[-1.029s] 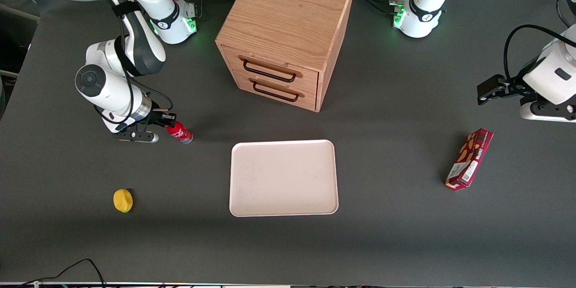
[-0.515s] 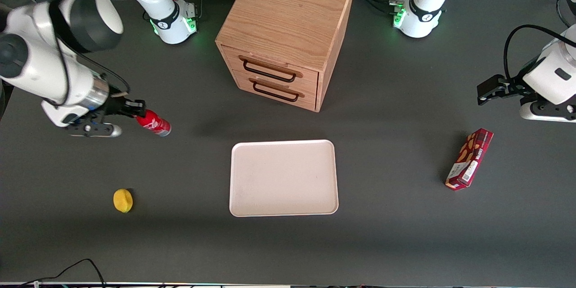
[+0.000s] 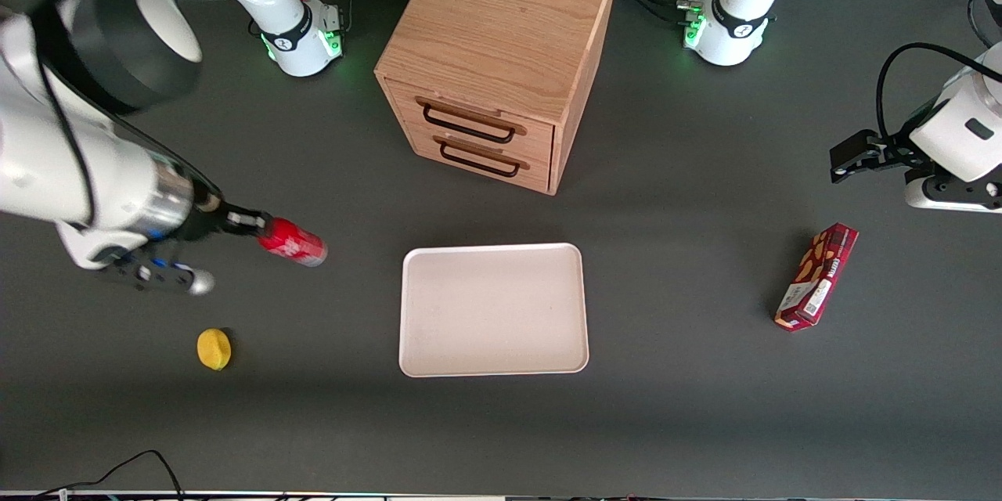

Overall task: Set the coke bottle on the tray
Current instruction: 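Lift the bottle and carry it to the tray's corner, then stand the bottle upright on the tray and open the right gripper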

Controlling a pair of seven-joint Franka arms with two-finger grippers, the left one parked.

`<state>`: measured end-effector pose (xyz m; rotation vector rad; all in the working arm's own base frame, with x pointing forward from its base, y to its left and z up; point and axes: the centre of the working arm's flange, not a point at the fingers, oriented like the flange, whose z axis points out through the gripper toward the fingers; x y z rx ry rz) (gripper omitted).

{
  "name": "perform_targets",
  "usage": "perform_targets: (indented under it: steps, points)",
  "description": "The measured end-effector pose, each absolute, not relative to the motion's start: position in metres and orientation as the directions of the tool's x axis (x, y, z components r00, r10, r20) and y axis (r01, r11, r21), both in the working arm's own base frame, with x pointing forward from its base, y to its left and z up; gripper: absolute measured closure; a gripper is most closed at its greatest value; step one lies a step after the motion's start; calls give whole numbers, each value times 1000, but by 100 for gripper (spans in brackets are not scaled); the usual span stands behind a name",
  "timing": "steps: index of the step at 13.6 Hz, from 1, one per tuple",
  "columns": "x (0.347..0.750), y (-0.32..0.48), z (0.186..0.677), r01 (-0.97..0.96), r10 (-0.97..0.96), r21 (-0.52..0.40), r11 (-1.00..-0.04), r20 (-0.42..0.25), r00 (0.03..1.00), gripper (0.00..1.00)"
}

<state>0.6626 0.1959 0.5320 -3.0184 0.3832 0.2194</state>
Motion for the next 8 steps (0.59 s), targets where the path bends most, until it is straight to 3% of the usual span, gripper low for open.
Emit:
perform_targets:
  steps: [4,8]
  points:
    - [714,268,420,-413,-406,-135,-901,-74,911,68]
    - [728,300,335,-468,-470,-118,-876,-14,883,68]
